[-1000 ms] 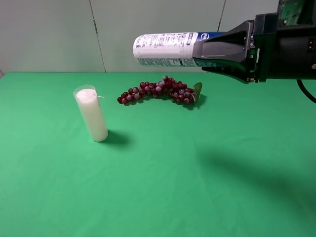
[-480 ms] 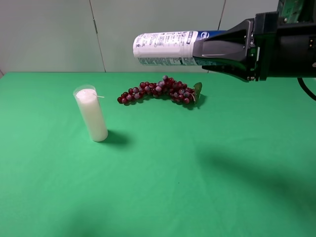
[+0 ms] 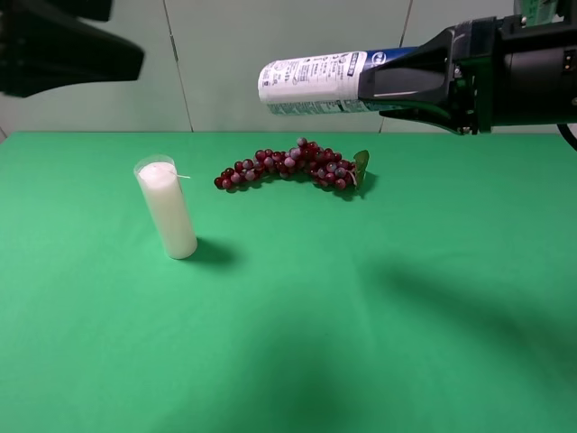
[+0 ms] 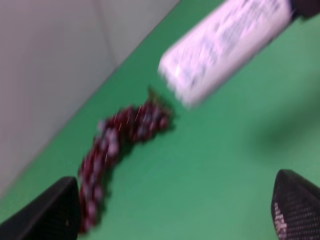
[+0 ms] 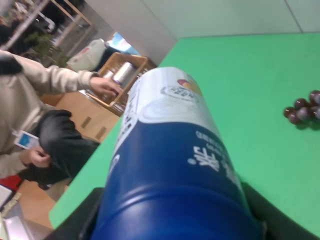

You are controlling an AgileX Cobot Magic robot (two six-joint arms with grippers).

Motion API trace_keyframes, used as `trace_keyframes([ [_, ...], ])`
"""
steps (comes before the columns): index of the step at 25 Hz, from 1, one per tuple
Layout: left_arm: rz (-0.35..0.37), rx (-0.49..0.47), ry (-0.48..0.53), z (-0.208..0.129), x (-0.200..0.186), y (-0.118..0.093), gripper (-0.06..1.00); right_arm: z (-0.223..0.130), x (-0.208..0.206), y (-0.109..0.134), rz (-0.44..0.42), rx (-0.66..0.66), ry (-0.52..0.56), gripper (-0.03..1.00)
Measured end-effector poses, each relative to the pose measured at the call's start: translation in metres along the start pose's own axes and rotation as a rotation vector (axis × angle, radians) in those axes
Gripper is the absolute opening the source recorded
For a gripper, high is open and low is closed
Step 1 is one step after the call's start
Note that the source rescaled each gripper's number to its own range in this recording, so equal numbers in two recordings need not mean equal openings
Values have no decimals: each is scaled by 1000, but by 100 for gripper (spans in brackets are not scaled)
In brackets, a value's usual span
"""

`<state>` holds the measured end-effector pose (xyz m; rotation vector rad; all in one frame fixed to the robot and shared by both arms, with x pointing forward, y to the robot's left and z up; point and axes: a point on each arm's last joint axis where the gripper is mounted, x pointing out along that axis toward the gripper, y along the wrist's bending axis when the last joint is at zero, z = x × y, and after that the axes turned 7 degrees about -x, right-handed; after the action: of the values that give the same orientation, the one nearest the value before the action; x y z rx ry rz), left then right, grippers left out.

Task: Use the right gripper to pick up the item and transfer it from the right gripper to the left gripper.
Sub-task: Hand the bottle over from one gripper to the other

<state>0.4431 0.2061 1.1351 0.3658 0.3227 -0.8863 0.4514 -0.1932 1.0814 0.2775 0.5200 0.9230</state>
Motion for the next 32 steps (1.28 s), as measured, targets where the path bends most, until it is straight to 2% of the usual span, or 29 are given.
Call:
trace_keyframes([
  [3, -86, 165, -6, 12, 23, -2, 59, -1, 0, -2, -18, -8, 6, 0],
  [6, -149, 284, -7, 18, 43, -5, 59, 0, 0, -3, -28, -9, 5, 0],
  [12, -242, 395, 16, 11, 76, -15, 60, 0, 0, -3, -36, -10, 3, 0],
  [13, -244, 413, 18, 10, 81, -17, 64, 0, 0, -3, -37, -10, 3, 0],
  [17, -225, 454, 23, 9, 102, -25, 91, 0, 0, -4, -39, -11, 4, 0],
  [19, -201, 480, 22, 9, 111, -30, 97, -1, 0, -4, -40, -16, 8, 0],
  [22, -169, 532, 16, 11, 120, -35, 100, -1, 0, -4, -44, -20, 12, 0],
  [32, -202, 597, 13, 13, 140, -37, 100, -2, 0, -3, -36, -26, 22, 0],
])
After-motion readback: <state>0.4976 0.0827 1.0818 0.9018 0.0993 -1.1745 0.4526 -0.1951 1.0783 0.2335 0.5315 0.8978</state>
